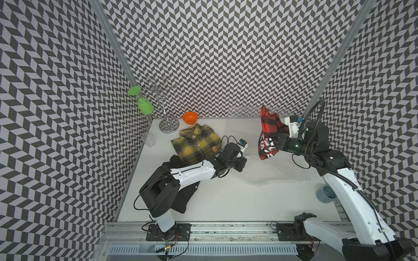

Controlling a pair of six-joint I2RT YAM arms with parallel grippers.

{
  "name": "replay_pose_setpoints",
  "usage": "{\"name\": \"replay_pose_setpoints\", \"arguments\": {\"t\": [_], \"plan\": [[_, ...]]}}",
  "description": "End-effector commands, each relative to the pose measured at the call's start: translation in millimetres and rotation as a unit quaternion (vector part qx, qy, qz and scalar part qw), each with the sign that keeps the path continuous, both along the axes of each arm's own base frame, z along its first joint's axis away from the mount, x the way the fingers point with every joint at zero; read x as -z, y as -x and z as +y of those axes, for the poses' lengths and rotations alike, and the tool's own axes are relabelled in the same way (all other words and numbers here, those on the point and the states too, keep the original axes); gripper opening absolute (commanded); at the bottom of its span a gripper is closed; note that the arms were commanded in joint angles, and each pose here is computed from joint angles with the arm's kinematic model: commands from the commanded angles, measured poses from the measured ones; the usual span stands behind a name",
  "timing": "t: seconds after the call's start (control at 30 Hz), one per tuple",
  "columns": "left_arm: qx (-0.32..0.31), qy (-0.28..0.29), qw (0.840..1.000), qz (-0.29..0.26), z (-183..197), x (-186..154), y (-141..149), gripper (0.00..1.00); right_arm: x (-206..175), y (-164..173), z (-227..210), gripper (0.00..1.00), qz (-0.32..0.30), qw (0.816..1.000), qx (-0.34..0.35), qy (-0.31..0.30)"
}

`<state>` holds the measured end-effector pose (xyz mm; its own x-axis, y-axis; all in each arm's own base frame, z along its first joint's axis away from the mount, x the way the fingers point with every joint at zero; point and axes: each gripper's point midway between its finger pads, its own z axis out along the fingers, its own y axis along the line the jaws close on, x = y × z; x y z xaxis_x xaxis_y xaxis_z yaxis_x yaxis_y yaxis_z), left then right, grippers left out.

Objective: Place the folded shirt into the vacuum bag
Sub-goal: Open the vacuum bag at the center of the board, then place the shirt in the vacuum bag.

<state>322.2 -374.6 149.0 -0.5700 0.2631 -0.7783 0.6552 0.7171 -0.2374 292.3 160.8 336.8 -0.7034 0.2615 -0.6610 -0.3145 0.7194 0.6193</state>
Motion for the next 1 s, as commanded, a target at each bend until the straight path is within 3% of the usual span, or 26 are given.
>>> {"name": "replay_pose_setpoints", "arguments": {"t": [0.0, 0.17, 0.33, 0.6, 0.67, 0.8, 0.97], "plan": [[-0.003, 0.057, 0.998, 0.032, -8, -18, -8, 0.00, -23, 19, 7, 0.02, -0.042, 0.999, 0.000, 0.020], [0.009, 0.092, 0.995, 0.037, -17, -40, -12, 0.00, -8, 50, 33, 0.00, -0.030, 0.998, -0.040, 0.024], [0.018, 0.130, 0.990, 0.050, -25, -60, -20, 0.00, 63, 73, 52, 0.00, 0.026, 0.994, -0.064, 0.082], [0.027, 0.155, 0.986, 0.050, -28, -86, -28, 0.00, 172, 85, 31, 0.00, 0.128, 0.969, -0.049, 0.206], [0.026, 0.149, 0.987, 0.046, -28, -88, -29, 0.00, 169, 84, 23, 0.00, 0.124, 0.967, -0.034, 0.219], [0.020, 0.129, 0.990, 0.055, -27, -75, -35, 0.00, 108, 67, 11, 0.00, 0.054, 0.972, 0.007, 0.228], [0.029, 0.131, 0.989, 0.064, -30, -71, -41, 0.00, 42, 72, 33, 0.00, -0.012, 0.982, -0.047, 0.183]]}}
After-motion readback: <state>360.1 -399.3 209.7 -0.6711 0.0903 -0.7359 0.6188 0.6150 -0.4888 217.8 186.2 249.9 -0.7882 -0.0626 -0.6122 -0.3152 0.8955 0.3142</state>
